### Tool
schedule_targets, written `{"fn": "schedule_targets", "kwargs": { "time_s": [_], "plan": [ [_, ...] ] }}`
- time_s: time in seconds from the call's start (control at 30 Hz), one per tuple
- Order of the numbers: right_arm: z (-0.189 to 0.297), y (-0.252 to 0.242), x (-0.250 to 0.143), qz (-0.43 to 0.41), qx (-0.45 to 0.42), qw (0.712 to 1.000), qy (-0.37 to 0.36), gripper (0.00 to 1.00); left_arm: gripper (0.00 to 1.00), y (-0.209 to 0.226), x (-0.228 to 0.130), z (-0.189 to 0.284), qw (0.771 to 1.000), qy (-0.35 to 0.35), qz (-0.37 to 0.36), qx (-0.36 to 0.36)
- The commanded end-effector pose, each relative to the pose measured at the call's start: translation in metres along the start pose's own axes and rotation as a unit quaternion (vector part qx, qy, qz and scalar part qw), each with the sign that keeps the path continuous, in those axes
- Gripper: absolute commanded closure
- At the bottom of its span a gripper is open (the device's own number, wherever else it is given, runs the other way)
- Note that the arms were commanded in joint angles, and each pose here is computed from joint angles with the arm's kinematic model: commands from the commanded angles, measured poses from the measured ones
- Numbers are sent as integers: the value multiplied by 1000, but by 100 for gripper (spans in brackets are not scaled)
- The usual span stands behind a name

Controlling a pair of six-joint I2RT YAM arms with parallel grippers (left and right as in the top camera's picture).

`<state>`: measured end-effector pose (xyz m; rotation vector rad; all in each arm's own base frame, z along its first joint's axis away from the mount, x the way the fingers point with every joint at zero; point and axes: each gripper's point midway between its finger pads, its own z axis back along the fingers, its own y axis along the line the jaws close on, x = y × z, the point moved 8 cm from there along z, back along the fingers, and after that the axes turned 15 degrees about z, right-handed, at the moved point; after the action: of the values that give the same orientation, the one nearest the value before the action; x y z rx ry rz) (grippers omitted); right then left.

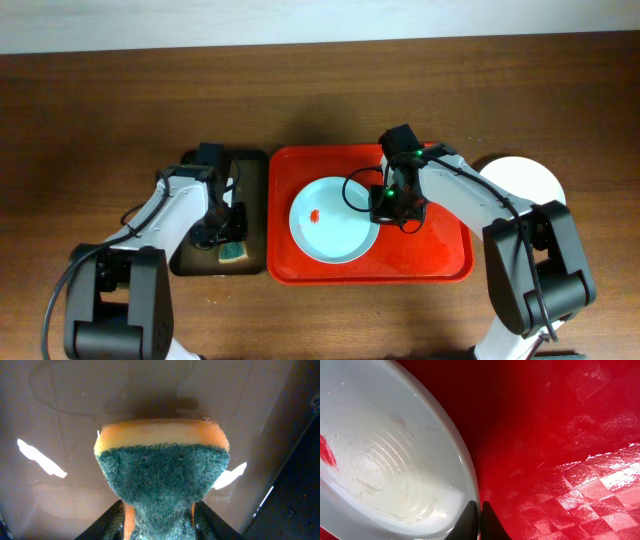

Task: Clean dirty plates on tray and stack at the side
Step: 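Grasp the green-yellow sponge from the black tray with left gripper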

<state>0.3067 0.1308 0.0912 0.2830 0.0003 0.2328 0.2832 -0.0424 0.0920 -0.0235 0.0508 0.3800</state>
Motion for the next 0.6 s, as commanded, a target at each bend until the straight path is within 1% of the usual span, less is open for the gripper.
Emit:
{"fn": "schedule_targets", "kwargs": {
  "time_s": [0.0,0.1,0.2,0.23,0.27,0.33,0.43,0.57],
  "plan": [
    [7,2,4,4,2,1000,-12,96,61,0,-1,-4,1000,2,-5,-3],
    [7,2,3,4,2,1000,-12,96,64,0,0,-4,1000,0,-5,-4],
    [7,2,4,4,2,1000,-12,96,80,1,-2,-10,1000,-4,-5,-2],
    [7,2,4,4,2,1000,-12,96,83,2,-2,-11,1000,-5,-5,-3],
    [7,2,4,4,2,1000,-12,96,91,1,-2,-11,1000,-5,-6,-3],
    [7,2,4,4,2,1000,-12,96,97,0,1,-5,1000,-13,-23,-7],
    [7,2,4,4,2,1000,-12,96,100,-6,11,20,998,-55,-25,-30],
    [7,3,4,4,4,1000,-13,96,100,-12,16,76,986,-143,-31,-75]
  ]
}}
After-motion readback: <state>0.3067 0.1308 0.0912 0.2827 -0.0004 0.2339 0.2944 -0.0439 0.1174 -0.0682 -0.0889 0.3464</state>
